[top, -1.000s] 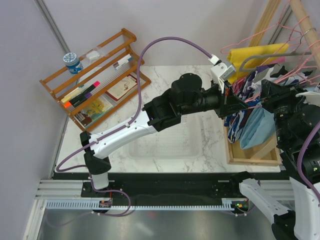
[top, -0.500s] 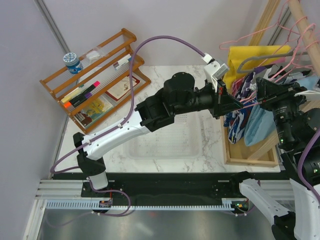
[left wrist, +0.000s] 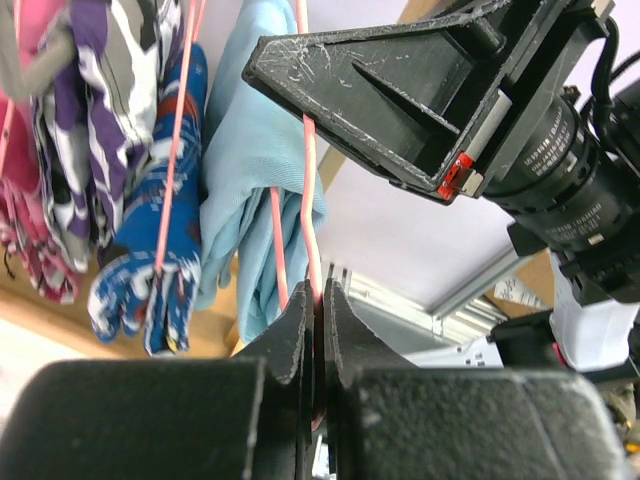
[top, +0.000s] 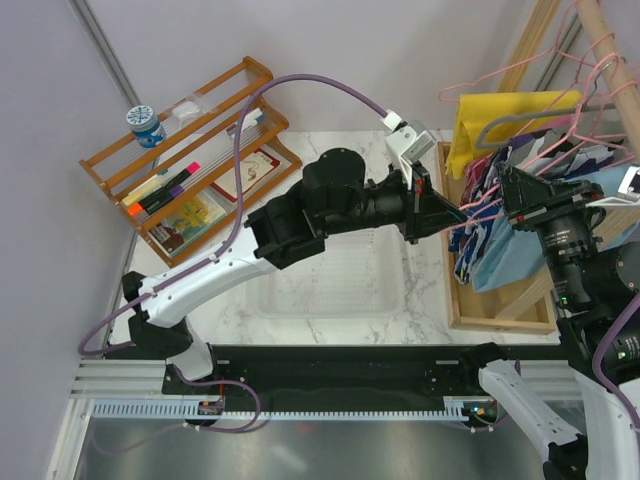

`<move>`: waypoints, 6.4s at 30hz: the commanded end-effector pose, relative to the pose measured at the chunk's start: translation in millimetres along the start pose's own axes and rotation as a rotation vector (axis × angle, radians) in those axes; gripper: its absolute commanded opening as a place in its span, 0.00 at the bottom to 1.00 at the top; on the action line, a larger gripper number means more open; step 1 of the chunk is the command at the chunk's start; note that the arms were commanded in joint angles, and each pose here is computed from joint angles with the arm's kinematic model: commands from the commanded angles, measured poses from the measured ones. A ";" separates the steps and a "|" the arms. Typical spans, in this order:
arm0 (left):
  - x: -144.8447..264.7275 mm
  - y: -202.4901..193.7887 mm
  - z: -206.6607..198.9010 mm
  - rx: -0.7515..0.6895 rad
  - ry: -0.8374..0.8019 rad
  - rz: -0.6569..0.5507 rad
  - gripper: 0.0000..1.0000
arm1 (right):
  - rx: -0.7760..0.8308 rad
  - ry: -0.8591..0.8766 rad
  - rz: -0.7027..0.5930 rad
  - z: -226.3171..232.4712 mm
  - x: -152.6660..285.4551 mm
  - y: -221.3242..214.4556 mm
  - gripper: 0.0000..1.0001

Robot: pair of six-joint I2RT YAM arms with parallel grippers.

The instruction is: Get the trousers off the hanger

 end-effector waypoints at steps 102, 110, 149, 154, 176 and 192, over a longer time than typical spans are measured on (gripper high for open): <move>-21.8 -3.4 -33.3 0.088 -0.249 0.044 0.33 | -0.259 0.710 0.802 23.5 151.7 -119.7 0.00; -9.6 3.2 -41.6 0.140 -0.263 0.042 0.02 | -0.236 0.723 0.790 26.8 155.2 -113.4 0.00; 82.3 51.3 -80.3 0.172 -0.315 -0.143 0.02 | -0.284 0.529 0.625 38.8 119.2 -80.5 0.54; 85.2 55.8 -73.9 0.142 -0.258 -0.186 0.02 | -0.308 0.592 0.679 39.8 124.4 -87.4 0.58; 85.4 76.7 -30.4 0.049 0.079 -0.398 0.02 | -0.353 0.472 0.747 26.7 57.8 -98.9 0.61; 45.8 83.0 -18.6 0.035 0.109 -0.450 0.02 | -0.422 0.511 0.811 28.9 50.5 -109.7 0.56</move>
Point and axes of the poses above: each gripper's point midway between its finger pads, its own x axis back along the fingers, its own z axis along the line the jaws close on, y = z × x, the point moved 6 cm from there along x, back along the fingers, and after that the axes turned 4 degrees about x, right-handed, at the moved point
